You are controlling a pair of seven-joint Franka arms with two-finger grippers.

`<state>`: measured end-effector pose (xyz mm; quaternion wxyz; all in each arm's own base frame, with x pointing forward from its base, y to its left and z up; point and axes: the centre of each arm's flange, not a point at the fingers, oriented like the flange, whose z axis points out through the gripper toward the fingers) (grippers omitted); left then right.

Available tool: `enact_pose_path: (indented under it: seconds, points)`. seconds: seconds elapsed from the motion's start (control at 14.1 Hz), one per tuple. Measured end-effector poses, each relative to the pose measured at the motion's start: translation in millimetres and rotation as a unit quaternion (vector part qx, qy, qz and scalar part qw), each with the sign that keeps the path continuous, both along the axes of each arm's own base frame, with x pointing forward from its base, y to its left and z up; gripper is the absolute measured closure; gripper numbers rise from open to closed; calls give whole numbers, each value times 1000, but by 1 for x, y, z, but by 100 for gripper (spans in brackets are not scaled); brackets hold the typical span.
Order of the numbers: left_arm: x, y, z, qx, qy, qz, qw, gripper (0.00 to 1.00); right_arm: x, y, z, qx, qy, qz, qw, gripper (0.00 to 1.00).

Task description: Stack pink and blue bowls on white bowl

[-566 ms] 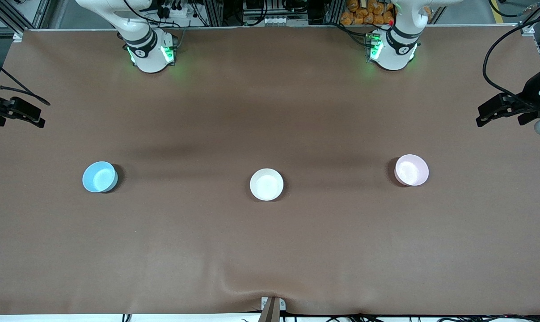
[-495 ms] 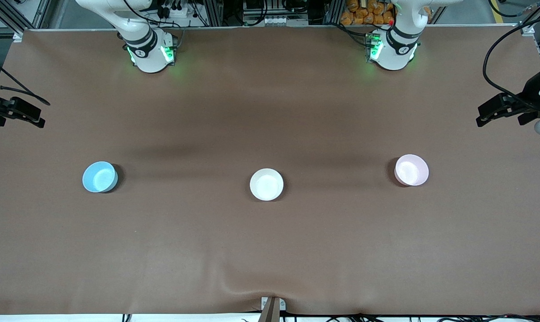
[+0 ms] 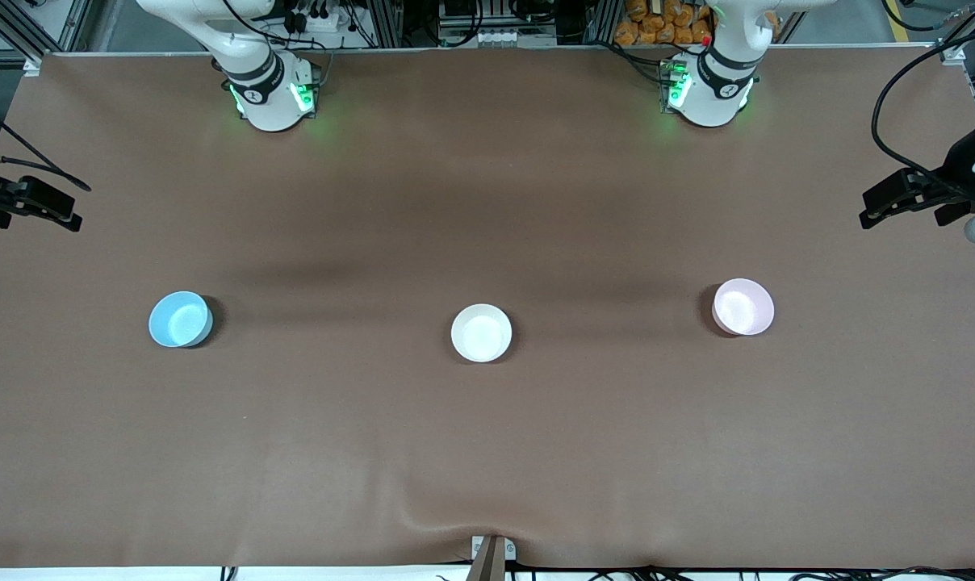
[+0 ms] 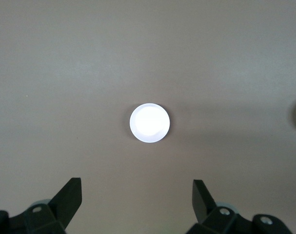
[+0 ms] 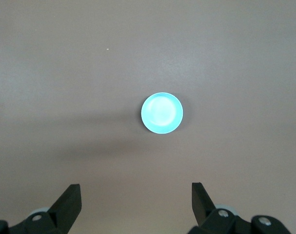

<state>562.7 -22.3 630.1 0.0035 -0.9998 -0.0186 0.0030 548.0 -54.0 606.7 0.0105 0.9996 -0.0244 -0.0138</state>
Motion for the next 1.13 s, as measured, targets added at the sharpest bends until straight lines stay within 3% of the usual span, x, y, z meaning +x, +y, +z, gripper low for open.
enact_pose_path:
  seconds: [0.35,0.78,1.13]
  points:
    - [10,9,-28,0,27,-3,1000,0,5,-9,-14,1,13,-8,1000,0]
    - [47,28,-117,-4,76,-15,997,0,34,-12,-64,-1,29,-8,1000,0]
    - [55,31,-221,-5,55,-27,998,0,59,-13,-108,-3,29,16,999,0]
